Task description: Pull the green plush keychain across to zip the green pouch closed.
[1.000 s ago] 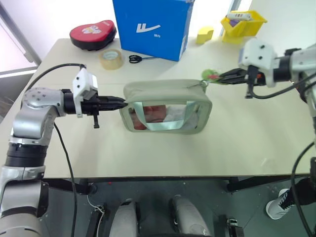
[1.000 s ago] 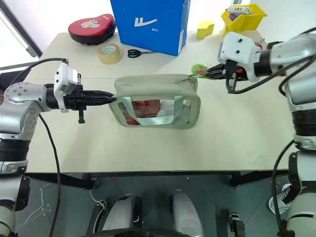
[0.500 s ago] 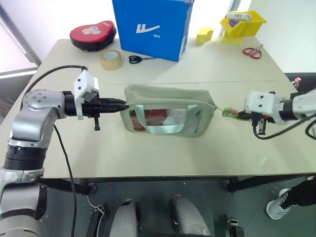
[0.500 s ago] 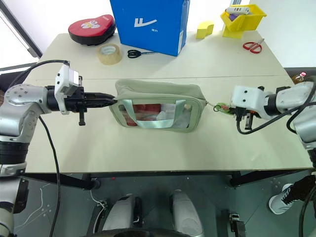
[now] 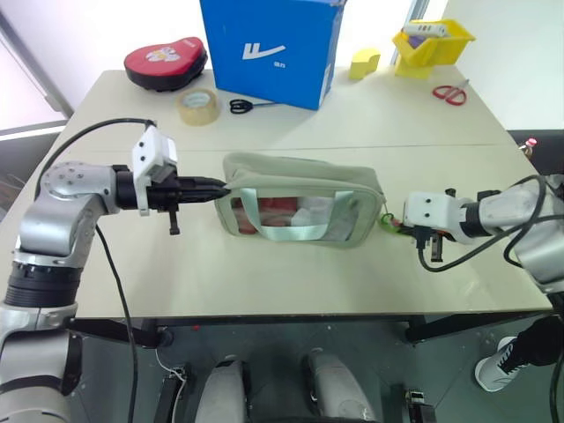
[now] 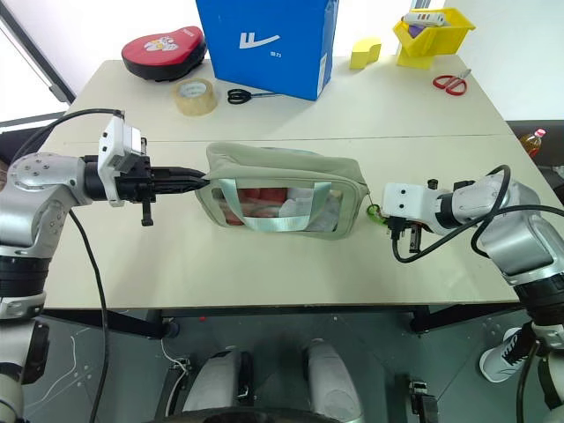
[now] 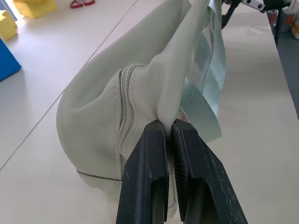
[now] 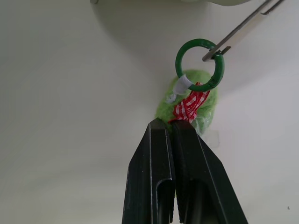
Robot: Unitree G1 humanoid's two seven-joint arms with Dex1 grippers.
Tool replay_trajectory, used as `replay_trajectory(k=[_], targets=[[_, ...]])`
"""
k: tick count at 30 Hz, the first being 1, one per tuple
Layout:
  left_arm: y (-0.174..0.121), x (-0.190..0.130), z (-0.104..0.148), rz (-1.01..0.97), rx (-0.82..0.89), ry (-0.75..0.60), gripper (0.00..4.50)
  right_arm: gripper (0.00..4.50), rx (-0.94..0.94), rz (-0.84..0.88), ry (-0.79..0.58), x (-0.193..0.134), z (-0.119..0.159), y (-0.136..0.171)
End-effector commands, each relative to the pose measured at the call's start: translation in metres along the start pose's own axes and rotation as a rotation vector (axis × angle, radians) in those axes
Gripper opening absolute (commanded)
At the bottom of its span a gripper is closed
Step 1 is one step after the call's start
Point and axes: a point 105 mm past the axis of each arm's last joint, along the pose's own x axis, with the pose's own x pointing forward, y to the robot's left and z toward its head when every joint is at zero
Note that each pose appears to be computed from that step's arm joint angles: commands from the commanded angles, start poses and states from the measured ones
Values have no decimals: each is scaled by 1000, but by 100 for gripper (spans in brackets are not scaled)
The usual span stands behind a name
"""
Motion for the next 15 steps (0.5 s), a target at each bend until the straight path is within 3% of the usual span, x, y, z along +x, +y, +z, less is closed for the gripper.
replay_trajectory(k=[1,4,7,14,15], targets=[[5,-10,-4,52,-6,29,0,3,-12,-5,-66,5,19,-4],[3,-9,-2,48,-5,24,0,3,28,-27,-145,5,37,-12],[1,-9,0,40,-1,19,0,93,78,-29,-214,-5,48,-19],[-6,-8,2,3,-12,17,0,431,82,-64,-256,-24,50,-30],[-6,-9,2,-1,-15,18,38,449,82,-65,-256,-26,50,-30]])
